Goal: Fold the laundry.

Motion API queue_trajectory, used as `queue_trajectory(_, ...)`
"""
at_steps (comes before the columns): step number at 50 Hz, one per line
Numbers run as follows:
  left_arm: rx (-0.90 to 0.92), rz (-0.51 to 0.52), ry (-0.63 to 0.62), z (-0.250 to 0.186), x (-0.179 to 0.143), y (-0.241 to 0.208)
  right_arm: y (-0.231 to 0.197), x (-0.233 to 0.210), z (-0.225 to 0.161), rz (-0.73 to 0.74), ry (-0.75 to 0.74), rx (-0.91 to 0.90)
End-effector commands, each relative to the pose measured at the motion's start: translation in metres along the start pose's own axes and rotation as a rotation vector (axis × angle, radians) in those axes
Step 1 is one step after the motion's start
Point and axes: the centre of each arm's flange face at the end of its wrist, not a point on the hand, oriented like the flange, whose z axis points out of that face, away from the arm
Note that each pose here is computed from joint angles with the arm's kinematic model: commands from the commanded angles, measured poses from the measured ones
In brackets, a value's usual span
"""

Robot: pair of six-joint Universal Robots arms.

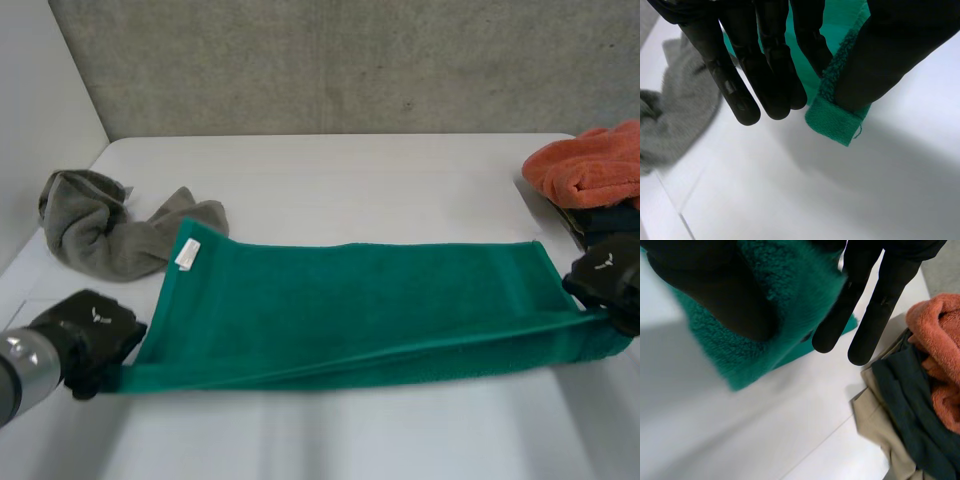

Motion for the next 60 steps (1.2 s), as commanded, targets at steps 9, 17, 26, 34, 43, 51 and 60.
queue_trajectory(9,0.254,-0.038,-0.202,0.11,-0.038,-0.088,-0.013,0.01,0.112,0.133,0.204,0.062)
queue_trajectory(17,0.334,-0.024,-0.288,0.159,-0.048,-0.115,-0.019,0.026,0.139,0.129,0.351,0.117)
queue_trajectory(26,0.369,0.017,-0.273,0.174,-0.031,-0.127,-0.027,0.02,0.157,0.125,0.387,0.12)
queue_trajectory(34,0.412,0.01,-0.365,0.167,-0.038,-0.135,-0.038,0.033,0.154,0.198,0.475,0.173)
queue_trajectory(43,0.444,0.029,-0.269,0.179,-0.009,-0.127,-0.041,0.017,0.164,0.283,0.356,0.228)
queue_trajectory(51,0.495,0.017,-0.347,0.22,-0.018,-0.127,-0.04,0.017,0.2,0.375,0.356,0.283)
queue_trajectory(60,0.633,-0.113,-0.548,0.214,-0.061,-0.155,-0.057,0.053,0.208,0.471,0.58,0.521)
